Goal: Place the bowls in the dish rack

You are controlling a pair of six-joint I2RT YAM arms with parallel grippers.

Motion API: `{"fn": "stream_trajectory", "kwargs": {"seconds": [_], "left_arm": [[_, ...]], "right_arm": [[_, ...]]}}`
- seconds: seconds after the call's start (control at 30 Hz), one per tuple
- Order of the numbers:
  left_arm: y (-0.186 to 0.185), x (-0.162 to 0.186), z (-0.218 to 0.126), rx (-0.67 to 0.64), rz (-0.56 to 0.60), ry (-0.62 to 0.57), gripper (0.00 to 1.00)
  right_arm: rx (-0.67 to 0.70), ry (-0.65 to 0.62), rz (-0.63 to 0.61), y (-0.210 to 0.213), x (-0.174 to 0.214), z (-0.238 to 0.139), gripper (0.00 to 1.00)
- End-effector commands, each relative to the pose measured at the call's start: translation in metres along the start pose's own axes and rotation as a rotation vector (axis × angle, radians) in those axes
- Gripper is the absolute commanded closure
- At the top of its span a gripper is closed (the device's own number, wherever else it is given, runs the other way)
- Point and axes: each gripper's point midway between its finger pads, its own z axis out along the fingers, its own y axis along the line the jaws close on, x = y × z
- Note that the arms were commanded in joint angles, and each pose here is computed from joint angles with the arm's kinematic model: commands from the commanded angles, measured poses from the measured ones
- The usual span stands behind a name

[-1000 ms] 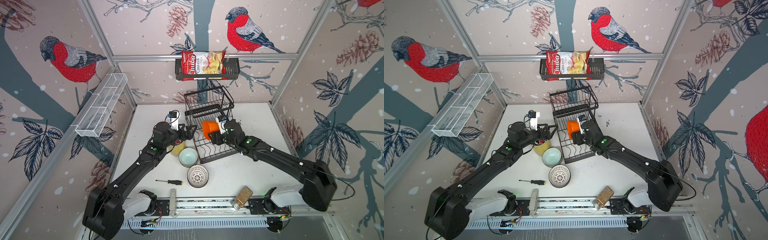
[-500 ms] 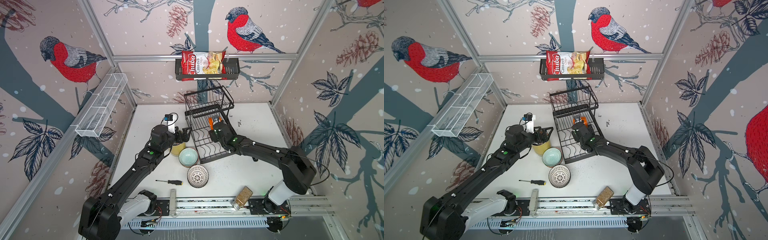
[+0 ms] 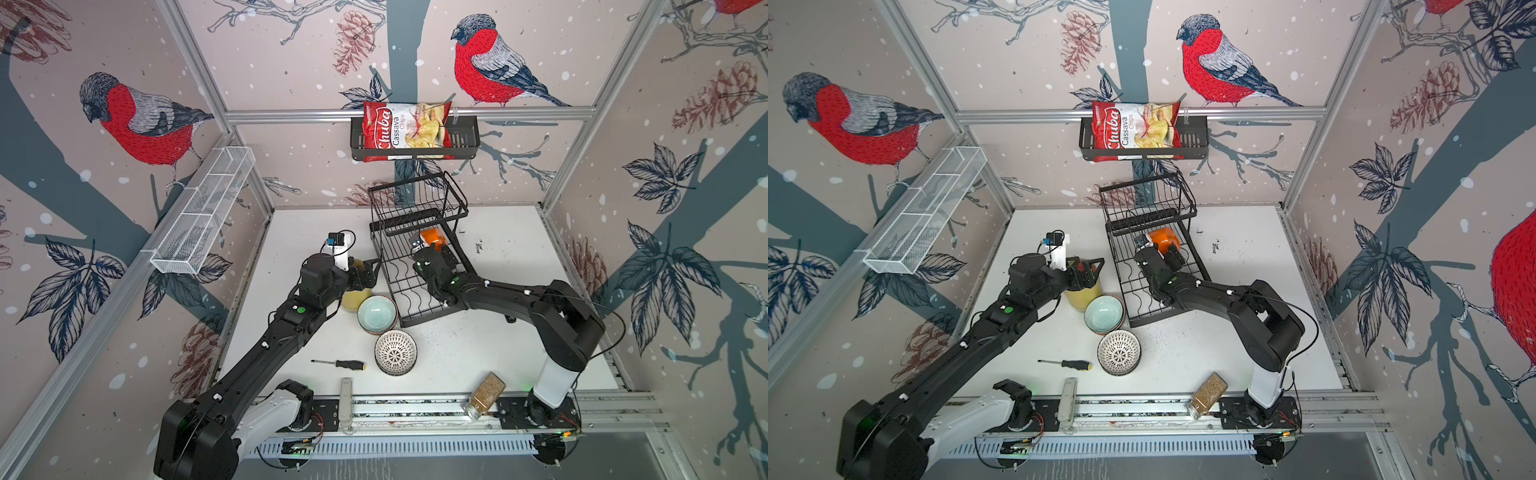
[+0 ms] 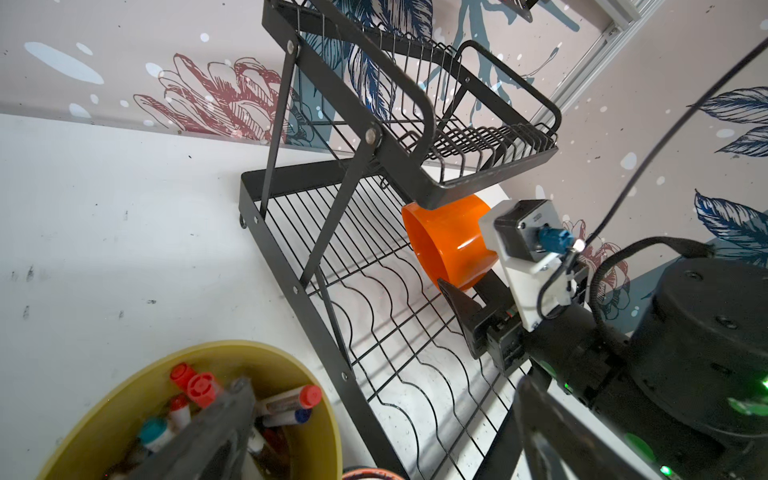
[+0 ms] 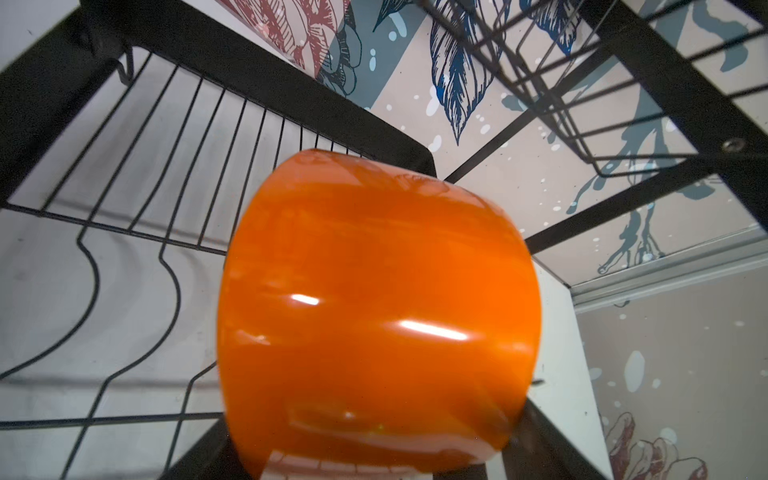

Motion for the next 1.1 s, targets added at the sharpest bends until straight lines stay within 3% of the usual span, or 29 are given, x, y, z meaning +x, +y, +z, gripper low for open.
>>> {"fn": "stream_trajectory", "kwargs": {"seconds": [0.0,0.43,1.07], "left_arm": [[0.002,-0.003,0.0,-0.009,0.0,-0.019,0.04],[0.0,-0.005,0.001,-0.005,-0.011,-0.017,0.04],[0.006,0.003,0.004,-0.023,-0.022,0.008,0.04]], "right_arm": [[0.078,-0.032,-0.045,-0.009,-0.011,0.003,0.38],[0.109,-0.064,-0.23,0.019,-0.01,0.025,0.37],[0.186,-0.154,-0.374,0.038,-0.024,0.059,0.35]]}}
